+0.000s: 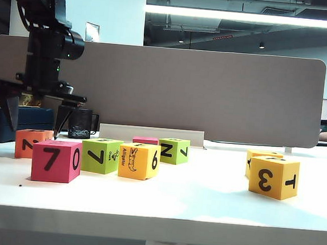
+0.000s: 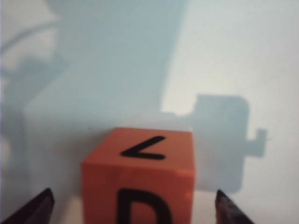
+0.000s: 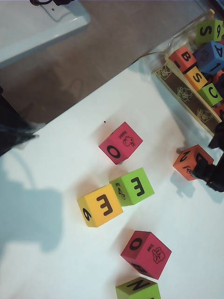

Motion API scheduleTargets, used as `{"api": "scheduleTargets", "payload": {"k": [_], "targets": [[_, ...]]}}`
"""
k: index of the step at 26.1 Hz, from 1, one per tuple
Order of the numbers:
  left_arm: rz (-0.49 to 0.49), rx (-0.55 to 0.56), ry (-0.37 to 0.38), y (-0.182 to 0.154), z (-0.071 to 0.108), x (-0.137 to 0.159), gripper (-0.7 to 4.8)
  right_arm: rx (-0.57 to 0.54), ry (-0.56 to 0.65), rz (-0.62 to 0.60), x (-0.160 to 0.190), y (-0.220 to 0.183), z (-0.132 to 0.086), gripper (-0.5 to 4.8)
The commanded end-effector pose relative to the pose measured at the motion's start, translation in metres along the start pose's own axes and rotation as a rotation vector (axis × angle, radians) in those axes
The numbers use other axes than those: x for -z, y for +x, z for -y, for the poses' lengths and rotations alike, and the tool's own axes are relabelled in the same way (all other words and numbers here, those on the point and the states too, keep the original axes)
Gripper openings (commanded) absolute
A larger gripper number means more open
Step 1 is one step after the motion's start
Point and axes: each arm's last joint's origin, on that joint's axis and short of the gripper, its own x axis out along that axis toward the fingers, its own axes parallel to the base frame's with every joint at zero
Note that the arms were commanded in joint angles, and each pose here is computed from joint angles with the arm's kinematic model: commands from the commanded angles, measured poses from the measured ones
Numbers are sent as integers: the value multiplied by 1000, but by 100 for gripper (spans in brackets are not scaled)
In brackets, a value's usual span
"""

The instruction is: Select the appropriate blocks from the scattered letter blocks on the table and arrange them in a row to spell out "DEEP".

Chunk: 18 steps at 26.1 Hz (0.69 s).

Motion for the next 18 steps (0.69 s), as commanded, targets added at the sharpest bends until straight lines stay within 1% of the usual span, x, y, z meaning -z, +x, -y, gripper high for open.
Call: {"api": "scheduleTargets", "payload": {"k": [1, 2, 3, 8, 11, 13, 18], "targets": [[-22, 38, -9, 11, 0, 4, 324, -2, -6, 13, -2, -1, -1, -1], [-24, 38, -9, 14, 0, 5, 303, -2, -6, 13, -2, -1, -1, -1], [-30, 36, -7, 16, 0, 6, 299, -2, -6, 13, -2, -1, -1, -1], [-29, 33, 1, 16, 0, 7, 299, -2, -6, 13, -2, -1, -1, -1], [-37, 36, 36, 15, 0, 7, 294, -2, -6, 13, -2, -1, -1, -1], [-43, 36, 56, 15, 0, 8, 266, -2, -6, 13, -2, -1, -1, -1], [-62, 52, 84, 12, 0, 10, 267, -2, -6, 13, -2, -1, -1, -1]]}}
